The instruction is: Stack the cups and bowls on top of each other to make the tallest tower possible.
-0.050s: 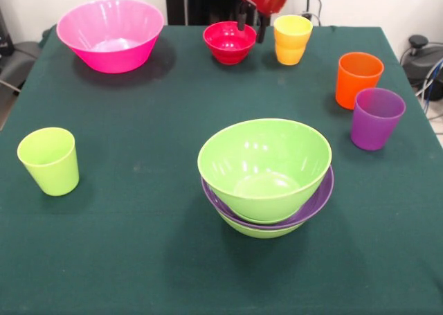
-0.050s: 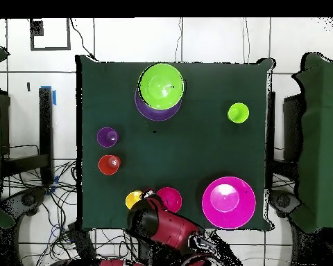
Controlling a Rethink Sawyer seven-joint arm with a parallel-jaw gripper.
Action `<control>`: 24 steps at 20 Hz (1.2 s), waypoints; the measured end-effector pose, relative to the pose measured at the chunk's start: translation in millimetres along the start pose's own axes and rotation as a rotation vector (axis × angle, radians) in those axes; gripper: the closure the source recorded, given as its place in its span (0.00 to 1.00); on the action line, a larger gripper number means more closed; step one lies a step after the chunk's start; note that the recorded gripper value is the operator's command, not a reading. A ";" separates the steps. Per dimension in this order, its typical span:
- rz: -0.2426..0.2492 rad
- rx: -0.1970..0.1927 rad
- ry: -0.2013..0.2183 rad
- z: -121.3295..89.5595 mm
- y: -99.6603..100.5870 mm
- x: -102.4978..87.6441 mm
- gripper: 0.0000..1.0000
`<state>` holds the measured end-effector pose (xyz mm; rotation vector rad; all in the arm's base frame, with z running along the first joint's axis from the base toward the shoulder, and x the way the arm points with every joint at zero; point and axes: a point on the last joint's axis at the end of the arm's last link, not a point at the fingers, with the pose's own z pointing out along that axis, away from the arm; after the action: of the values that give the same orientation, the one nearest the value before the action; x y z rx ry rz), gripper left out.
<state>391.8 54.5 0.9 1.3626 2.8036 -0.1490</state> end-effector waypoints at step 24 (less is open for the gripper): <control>-0.030 0.003 -0.008 49.0 -21.7 28.4 0.00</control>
<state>356.1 58.7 -47.9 1.3187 2.8192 -0.1584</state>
